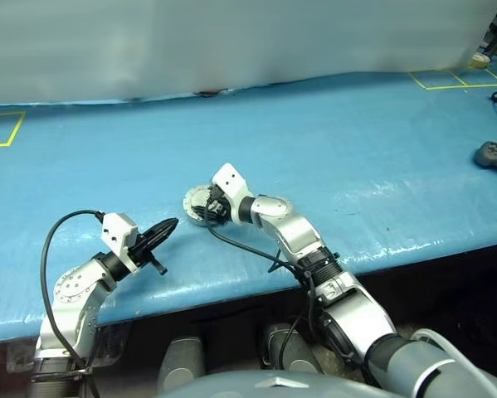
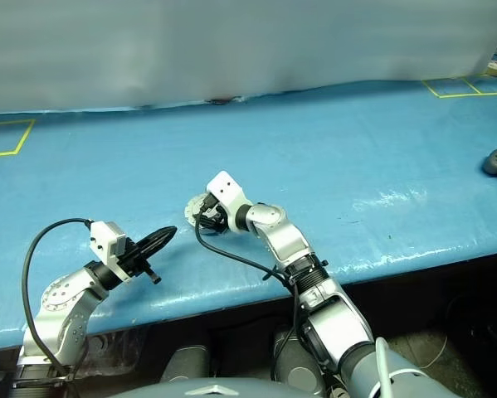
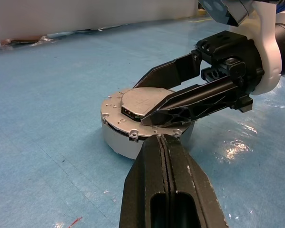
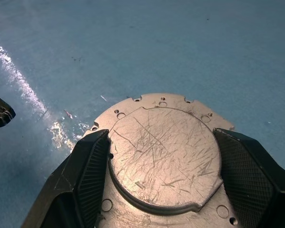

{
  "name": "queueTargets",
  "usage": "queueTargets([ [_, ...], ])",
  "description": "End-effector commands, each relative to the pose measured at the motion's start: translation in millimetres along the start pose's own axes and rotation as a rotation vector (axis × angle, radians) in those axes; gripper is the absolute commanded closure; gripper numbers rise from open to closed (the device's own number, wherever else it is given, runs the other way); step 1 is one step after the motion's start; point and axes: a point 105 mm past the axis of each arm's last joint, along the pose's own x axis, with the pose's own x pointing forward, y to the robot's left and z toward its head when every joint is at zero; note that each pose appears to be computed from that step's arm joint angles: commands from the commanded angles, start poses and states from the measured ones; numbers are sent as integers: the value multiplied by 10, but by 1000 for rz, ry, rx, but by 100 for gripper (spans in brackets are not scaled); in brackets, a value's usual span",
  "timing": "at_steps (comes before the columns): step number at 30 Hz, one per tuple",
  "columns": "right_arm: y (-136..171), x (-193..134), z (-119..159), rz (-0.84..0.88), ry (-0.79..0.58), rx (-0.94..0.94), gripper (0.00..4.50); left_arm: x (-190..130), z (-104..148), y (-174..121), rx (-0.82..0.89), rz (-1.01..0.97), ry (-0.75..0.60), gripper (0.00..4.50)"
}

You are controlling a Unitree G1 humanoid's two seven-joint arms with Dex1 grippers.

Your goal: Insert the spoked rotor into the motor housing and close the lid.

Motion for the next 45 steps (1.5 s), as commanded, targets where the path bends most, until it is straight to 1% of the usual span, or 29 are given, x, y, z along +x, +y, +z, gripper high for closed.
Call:
queueTargets([
  [1, -11, -18, 147, 9, -26, -48, 135, 20, 106, -27, 28, -15, -31, 450],
  [15, -39, -45, 47, 2, 0, -95, 135, 36, 93, -31, 27, -24, -25, 450],
  [25, -46, -47, -59, -12, -5, -61, 135, 40, 74, -33, 20, -25, -17, 450],
  [31, -51, -49, -72, -5, -2, -28, 135, 38, 68, -34, 18, -26, -13, 450],
  [39, -56, -62, -29, -1, -49, -64, 135, 36, 59, -29, 16, -27, -8, 450],
  [45, -57, -70, -60, 0, -48, -73, 135, 41, 58, -31, 16, -31, -4, 450],
])
